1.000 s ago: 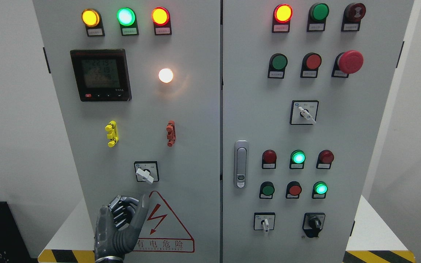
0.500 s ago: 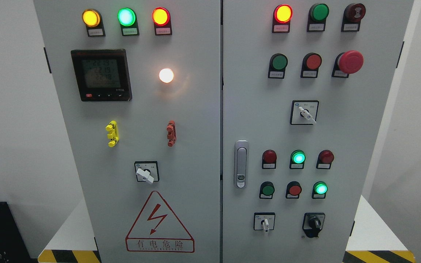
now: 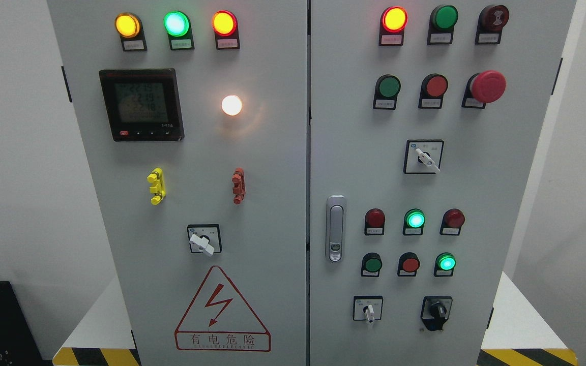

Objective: Turn on light switch 1

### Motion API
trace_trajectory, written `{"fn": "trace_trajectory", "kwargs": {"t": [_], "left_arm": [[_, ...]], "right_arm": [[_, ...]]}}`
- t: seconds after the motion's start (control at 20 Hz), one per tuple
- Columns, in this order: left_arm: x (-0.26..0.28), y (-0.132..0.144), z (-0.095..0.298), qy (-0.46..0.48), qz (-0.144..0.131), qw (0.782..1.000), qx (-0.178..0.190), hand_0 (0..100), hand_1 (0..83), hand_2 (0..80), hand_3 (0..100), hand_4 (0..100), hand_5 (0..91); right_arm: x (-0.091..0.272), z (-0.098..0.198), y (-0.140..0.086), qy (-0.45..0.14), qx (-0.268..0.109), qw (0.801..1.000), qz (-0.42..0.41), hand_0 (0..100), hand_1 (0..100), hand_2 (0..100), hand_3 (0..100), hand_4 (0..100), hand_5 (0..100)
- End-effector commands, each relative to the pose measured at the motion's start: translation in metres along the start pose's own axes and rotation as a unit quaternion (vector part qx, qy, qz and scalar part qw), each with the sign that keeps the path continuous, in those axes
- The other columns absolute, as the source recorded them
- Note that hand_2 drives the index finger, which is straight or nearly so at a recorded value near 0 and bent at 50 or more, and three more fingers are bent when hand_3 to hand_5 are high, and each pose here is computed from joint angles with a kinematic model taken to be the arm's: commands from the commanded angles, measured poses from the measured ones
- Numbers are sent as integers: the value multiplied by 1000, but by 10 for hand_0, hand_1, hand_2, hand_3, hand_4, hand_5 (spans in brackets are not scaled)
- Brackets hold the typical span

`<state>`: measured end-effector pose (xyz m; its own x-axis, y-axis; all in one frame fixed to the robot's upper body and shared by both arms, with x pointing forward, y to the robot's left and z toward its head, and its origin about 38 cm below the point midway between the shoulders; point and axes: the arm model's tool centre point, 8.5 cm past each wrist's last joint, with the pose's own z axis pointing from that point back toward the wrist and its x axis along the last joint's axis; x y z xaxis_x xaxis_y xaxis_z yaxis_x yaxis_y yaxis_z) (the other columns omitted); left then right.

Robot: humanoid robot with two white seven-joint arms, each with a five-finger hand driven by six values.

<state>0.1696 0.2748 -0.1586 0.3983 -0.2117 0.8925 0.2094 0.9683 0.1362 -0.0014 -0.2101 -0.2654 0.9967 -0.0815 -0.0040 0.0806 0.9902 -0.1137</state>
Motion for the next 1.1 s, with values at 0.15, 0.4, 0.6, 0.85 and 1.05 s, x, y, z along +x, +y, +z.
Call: {"fn": "trace_trajectory", "kwargs": {"t": [0.15, 0.4, 0.6, 0.85, 1.05], "left_arm": [[-181, -58, 176, 497, 75, 855, -130, 280, 322, 0, 0, 18, 0], [-178, -69, 165, 521, 85, 840, -124, 275, 203, 0, 0, 0, 0], [-176, -91, 163, 522, 91, 839, -122, 254, 115, 0, 0, 0, 0], [-175, -103, 162, 526, 105, 838, -100, 211, 0, 0, 0, 0, 0], [-175, -103, 161, 525, 113, 838, -91, 193, 0, 0, 0, 0, 0]], "right_arm": [[0, 0, 0, 0, 0, 1000, 0, 307, 0, 0, 0, 0, 0], [0, 0, 0, 0, 0, 1000, 0, 307, 0, 0, 0, 0, 0], [0, 0, 0, 0, 0, 1000, 0, 307, 0, 0, 0, 0, 0], [0, 0, 0, 0, 0, 1000, 0, 307, 0, 0, 0, 0, 0], [0, 0, 0, 0, 0, 1000, 0, 307, 0, 0, 0, 0, 0]]}}
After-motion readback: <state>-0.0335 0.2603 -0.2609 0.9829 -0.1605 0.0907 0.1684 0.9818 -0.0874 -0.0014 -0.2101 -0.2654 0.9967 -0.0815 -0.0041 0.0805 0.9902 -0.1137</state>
